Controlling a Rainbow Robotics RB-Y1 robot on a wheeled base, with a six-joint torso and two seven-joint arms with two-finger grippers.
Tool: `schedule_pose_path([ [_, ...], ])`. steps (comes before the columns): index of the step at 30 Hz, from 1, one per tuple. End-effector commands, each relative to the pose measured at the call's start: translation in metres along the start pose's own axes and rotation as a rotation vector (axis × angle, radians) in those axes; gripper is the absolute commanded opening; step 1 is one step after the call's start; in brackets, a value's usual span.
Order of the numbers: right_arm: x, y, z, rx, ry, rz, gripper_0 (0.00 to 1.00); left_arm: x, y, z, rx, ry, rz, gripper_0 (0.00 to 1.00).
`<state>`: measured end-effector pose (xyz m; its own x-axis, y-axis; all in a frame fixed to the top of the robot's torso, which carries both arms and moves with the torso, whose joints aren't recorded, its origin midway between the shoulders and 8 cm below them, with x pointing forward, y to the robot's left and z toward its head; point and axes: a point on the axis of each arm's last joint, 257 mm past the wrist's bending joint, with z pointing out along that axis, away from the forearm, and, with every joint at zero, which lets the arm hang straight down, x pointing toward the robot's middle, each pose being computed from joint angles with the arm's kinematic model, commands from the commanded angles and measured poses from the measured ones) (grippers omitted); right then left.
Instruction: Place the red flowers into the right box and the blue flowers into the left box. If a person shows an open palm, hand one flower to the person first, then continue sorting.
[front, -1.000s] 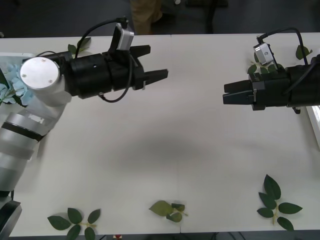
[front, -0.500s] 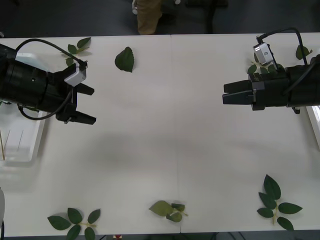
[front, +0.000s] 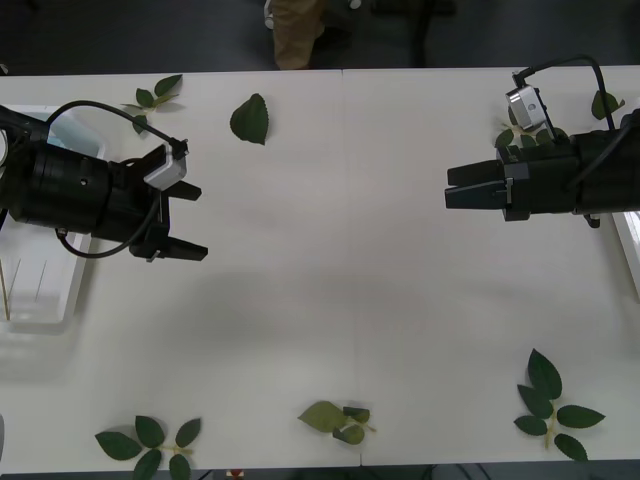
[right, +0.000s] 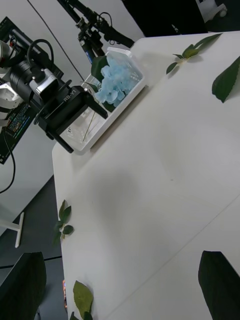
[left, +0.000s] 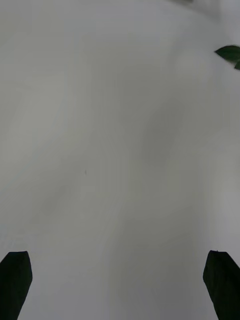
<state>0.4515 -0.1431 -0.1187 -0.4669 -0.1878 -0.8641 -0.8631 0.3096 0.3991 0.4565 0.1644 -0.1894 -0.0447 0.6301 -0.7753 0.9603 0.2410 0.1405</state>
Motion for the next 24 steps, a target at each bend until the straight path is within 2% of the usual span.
schedule_pose_path([
  [1,-0.016,0.012,0.008,-0.031,-0.027,-0.048,0.89,-0.023,-0.022,-0.002,0.043,-0.139,-0.046,1.0],
  [6,-0.016,0.012,0.008,-0.031,-0.027,-0.048,0.89,-0.032,-0.037,0.0,0.095,-0.19,-0.055,1.0],
  [24,-0.016,0.012,0.008,-0.031,-0.027,-0.048,0.87,-0.03,-0.039,0.0,0.102,-0.183,-0.056,1.0],
])
